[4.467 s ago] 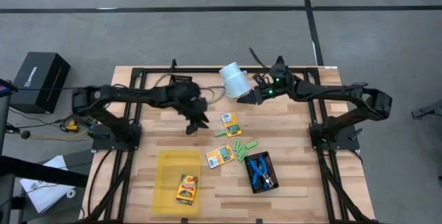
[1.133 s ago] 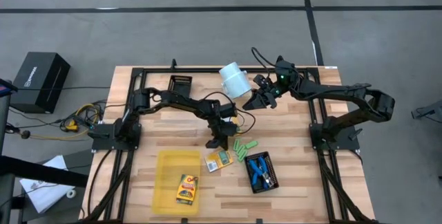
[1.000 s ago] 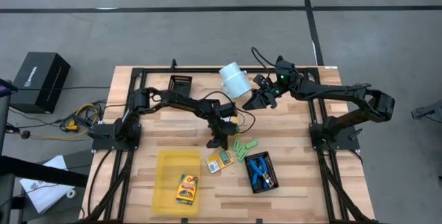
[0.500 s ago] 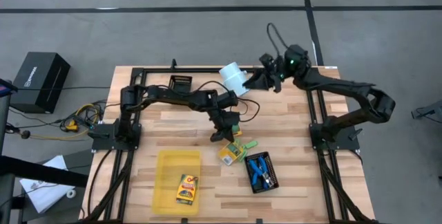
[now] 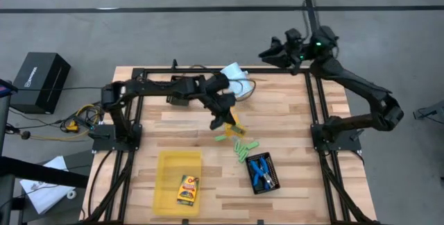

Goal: Pick & Place School Supplies
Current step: Put the yellow crayon box into the yellow bin

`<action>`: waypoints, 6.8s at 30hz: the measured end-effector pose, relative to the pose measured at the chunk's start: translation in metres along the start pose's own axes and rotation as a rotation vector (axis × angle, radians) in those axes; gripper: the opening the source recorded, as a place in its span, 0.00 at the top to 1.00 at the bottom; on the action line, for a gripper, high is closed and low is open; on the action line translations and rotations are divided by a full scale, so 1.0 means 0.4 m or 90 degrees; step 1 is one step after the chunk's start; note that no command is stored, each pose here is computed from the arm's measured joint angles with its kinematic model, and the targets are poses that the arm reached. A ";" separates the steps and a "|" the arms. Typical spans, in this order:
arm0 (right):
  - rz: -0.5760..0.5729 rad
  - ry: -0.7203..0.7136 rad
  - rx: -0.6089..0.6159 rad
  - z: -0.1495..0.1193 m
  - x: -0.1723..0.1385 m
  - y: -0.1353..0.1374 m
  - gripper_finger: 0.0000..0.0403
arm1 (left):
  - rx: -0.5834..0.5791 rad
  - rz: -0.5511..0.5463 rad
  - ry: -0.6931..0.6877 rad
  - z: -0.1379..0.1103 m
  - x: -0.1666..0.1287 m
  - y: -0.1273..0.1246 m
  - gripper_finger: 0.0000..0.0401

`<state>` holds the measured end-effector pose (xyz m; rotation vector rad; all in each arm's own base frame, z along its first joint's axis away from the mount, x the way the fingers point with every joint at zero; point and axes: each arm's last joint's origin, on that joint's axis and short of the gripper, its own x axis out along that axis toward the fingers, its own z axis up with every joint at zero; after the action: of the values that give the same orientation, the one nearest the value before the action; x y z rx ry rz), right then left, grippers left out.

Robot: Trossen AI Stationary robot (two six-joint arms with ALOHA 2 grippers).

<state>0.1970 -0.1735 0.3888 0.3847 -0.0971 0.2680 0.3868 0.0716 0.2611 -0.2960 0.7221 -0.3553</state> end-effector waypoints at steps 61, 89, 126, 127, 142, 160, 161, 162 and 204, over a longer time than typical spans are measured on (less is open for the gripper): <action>0.057 0.014 -0.009 -0.007 0.032 0.121 0.75 | -0.417 -0.107 0.239 -0.451 -0.021 -0.400 0.47; 0.070 0.012 0.005 0.008 0.015 0.117 0.75 | 0.177 0.370 0.274 -0.041 0.084 -0.119 0.53; 0.165 0.029 -0.073 -0.004 0.052 0.160 0.75 | 0.114 0.543 0.281 -0.189 0.424 -0.152 0.59; 0.167 0.030 -0.072 -0.005 0.054 0.162 0.75 | 0.113 0.551 0.279 -0.189 0.424 -0.152 0.59; 0.176 0.034 -0.087 -0.012 0.062 0.167 0.75 | 0.111 0.617 0.270 -0.192 0.429 -0.110 0.59; 0.179 0.036 -0.090 -0.012 0.062 0.167 0.75 | 0.061 0.596 0.294 -0.194 0.415 -0.036 0.97; 0.179 0.036 -0.090 -0.012 0.062 0.167 0.75 | 0.058 0.596 0.294 -0.195 0.415 -0.036 0.97; 0.180 0.036 -0.092 -0.012 0.062 0.167 0.75 | 0.056 0.596 0.293 -0.196 0.415 -0.037 0.98; 0.174 0.034 -0.082 -0.012 0.062 0.166 0.75 | -0.113 0.567 0.150 -0.042 -0.064 -0.358 1.00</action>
<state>0.2026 -0.1064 0.4118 0.2351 -0.1144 0.5382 0.3272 -0.0490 0.3188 -0.0758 1.0427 0.5307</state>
